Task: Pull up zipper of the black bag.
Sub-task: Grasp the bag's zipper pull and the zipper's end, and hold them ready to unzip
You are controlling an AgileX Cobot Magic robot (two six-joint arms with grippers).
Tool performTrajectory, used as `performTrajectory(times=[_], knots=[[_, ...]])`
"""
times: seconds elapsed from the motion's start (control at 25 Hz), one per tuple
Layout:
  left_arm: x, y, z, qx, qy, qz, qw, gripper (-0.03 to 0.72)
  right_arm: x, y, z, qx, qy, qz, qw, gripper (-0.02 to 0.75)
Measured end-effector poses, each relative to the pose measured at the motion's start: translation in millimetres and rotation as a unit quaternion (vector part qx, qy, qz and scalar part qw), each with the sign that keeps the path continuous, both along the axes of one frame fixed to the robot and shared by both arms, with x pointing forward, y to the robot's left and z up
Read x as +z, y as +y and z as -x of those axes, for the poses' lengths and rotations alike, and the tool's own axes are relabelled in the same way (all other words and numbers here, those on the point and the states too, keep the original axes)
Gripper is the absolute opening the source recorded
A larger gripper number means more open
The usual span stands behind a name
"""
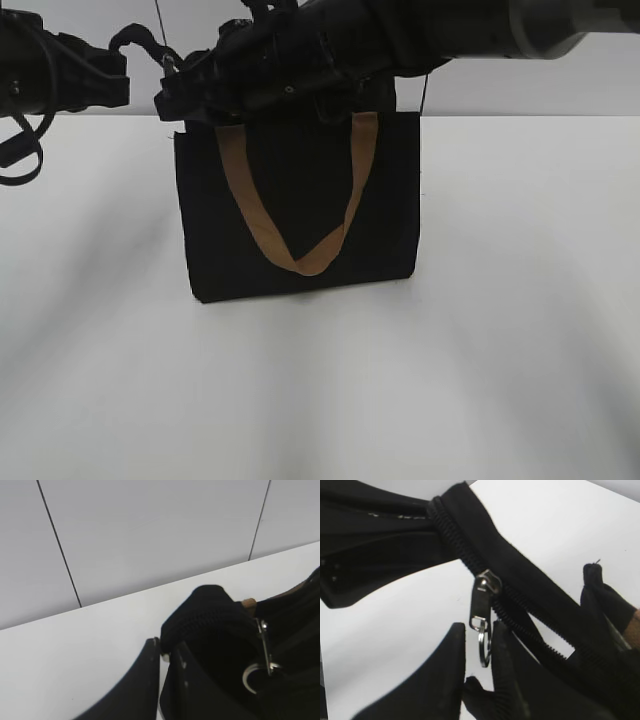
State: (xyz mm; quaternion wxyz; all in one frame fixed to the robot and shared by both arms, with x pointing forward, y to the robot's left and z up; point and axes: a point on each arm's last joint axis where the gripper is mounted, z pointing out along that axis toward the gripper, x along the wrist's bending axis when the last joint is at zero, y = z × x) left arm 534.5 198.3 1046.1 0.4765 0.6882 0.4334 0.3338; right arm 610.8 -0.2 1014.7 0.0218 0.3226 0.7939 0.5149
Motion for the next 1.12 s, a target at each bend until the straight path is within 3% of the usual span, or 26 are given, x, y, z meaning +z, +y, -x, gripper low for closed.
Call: performTrajectory(times=[0.16,0.24,0.48,0.72,0.92,1.12], knots=[[-0.6,0.3,0.1,0.001,0.003,-0.002,1.000,0.022,1.5,-0.3,0.7,0.003,0.000,-0.001,1.000,0.015],[-0.7,0.3,0.1,0.001,0.003,-0.003,1.000,0.022,7.1,-1.8,1.5,0.003,-0.003,-0.005,1.000,-0.015],[-7.7,3.0,1.1,0.007,0.032,-0.031,0.999,0.022,26.2,-11.2,7.0,0.028,0.010,-0.025,0.999,-0.015],[-19.9,6.2,0.8,0.018,0.073,-0.062,0.995,0.022,24.4,-20.7,6.0,0.038,0.049,-0.025,0.998,-0.015],[-20.7,6.7,1.1,0.019,0.078,-0.066,0.995,0.022,23.6,-30.7,-0.8,0.022,0.059,-0.025,0.998,-0.015],[-23.8,8.8,2.3,0.028,0.096,-0.072,0.992,0.022,19.7,-45.2,-9.8,0.009,0.044,0.007,0.999,-0.015]])
